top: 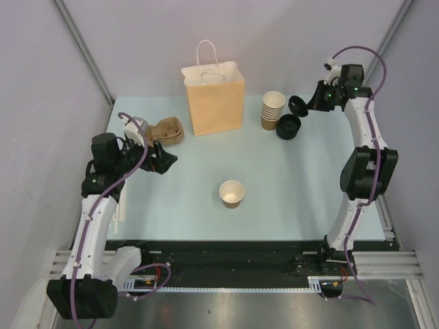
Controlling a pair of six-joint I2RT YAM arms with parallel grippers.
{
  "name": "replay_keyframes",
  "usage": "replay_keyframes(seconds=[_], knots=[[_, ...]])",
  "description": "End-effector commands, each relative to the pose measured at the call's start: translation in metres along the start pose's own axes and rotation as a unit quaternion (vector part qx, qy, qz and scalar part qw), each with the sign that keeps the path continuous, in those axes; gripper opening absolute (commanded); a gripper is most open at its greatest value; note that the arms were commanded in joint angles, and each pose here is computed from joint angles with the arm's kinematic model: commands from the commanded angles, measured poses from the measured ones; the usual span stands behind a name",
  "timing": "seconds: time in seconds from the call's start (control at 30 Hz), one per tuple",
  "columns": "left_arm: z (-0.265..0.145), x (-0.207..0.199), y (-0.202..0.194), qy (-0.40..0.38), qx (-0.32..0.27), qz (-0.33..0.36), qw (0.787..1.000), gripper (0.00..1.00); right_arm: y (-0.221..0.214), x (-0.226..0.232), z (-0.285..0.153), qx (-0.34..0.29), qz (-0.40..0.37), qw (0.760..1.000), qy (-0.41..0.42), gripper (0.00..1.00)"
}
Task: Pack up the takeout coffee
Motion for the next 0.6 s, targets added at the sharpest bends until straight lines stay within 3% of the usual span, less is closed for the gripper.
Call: replay_keyframes(seconds=[0.0,0.07,0.17,0.3,0.53,0.57], knots=[[-0.017,-0.018,0.031,-0.029,-0.04,0.059,0.997,0.99,0.015,0.058,-0.089,-0.044,-0.026,0.992,0.115,0.0],[-0.022,-0.028,0.035,-0.051,-0.051,0.08,0.994,0.99,-0.002,0.075,-0.109,-0.029,-0.022,0.986,0.161,0.0],[-0.027,-0.036,0.04,-0.069,-0.067,0.099,0.99,0.99,-0.033,0.109,-0.133,0.014,-0.016,0.957,0.288,0.0],[-0.04,-0.059,0.05,-0.118,-0.109,0.142,0.977,0.99,-0.061,0.151,-0.169,0.06,0.011,0.896,0.439,0.0],[-0.047,-0.073,0.079,-0.111,-0.195,0.192,0.955,0.99,-0.097,0.185,-0.191,0.164,0.111,0.8,0.567,0.0],[-0.045,-0.073,0.078,-0.108,-0.2,0.195,0.954,1.0,-0.099,0.188,-0.191,0.169,0.112,0.798,0.568,0.0]])
Point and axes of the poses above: each gripper's point midway between its finger pads, its own z axis out along the fingers, its own x axis along the line the jaws close on, y = z × x, the point moved 3 cm from there along -z, back along the fingers, and after that the axes turned 4 degrees about z, right-handed, at the moved point
